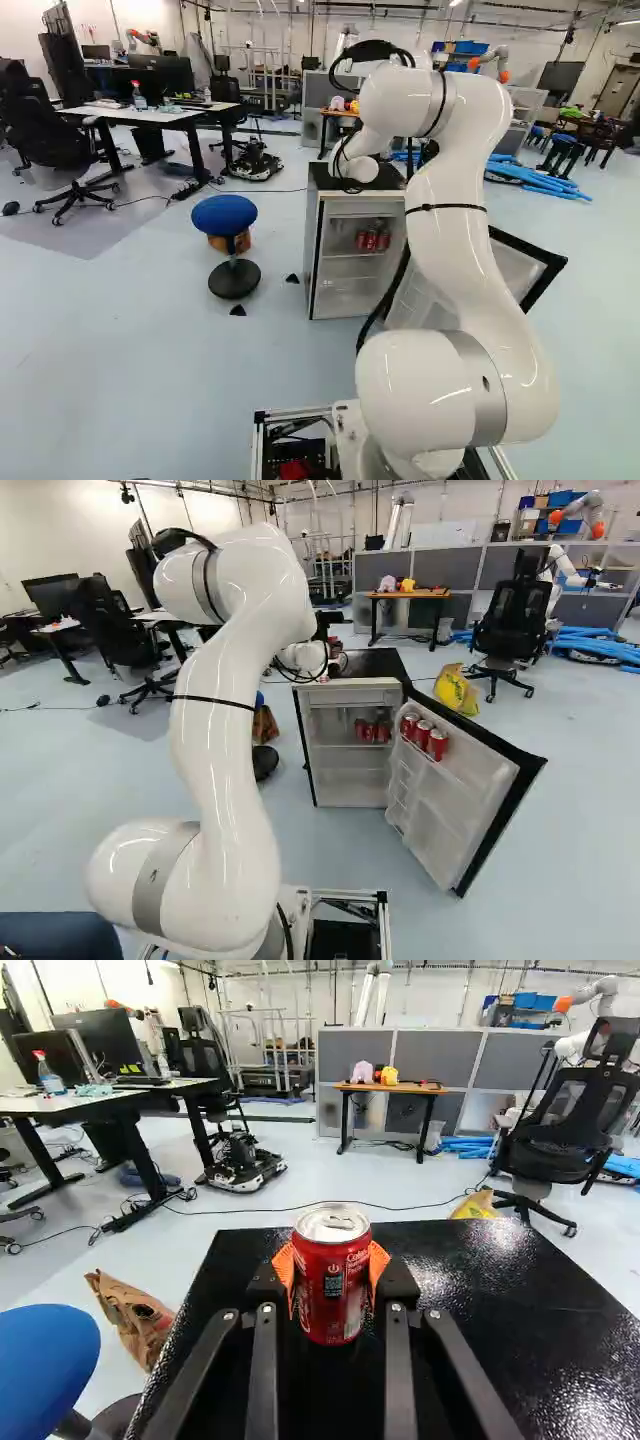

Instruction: Grab a drink from the fridge

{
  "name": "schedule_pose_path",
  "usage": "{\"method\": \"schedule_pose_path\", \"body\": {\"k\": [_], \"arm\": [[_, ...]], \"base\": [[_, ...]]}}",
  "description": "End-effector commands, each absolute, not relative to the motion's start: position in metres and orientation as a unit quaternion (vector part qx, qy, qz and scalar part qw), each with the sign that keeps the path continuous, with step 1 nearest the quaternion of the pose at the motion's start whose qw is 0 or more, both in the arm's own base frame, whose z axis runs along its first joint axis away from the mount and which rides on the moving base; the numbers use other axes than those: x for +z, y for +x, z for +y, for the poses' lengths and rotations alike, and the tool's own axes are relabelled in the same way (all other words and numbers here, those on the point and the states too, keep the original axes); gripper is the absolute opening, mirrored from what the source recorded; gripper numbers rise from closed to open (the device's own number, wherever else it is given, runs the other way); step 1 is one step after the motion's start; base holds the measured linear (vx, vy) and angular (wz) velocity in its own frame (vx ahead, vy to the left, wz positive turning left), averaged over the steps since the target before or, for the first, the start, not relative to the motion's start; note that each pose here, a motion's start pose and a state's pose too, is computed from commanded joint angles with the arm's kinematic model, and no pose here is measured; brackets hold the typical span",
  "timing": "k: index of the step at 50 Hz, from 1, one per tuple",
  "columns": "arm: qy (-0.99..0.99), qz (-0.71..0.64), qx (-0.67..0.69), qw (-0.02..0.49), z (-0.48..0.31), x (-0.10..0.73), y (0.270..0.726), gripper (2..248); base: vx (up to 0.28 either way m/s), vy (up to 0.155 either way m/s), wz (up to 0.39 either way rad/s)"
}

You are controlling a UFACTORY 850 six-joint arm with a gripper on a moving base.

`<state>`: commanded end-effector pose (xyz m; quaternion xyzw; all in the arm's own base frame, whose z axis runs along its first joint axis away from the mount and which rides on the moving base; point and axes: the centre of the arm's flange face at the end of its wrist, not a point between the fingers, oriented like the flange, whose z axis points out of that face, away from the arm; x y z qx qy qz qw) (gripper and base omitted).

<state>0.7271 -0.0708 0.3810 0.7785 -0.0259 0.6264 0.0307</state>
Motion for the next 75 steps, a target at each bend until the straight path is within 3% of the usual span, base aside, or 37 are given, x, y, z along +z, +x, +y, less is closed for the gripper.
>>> {"method": "schedule_pose_path", "body": {"k": [75], "arm": [[0.782, -0.026, 0.621, 0.030, -0.0708, 0.3766, 0.7271, 93]], "base": [[0.000, 0.000, 0.000]]}}
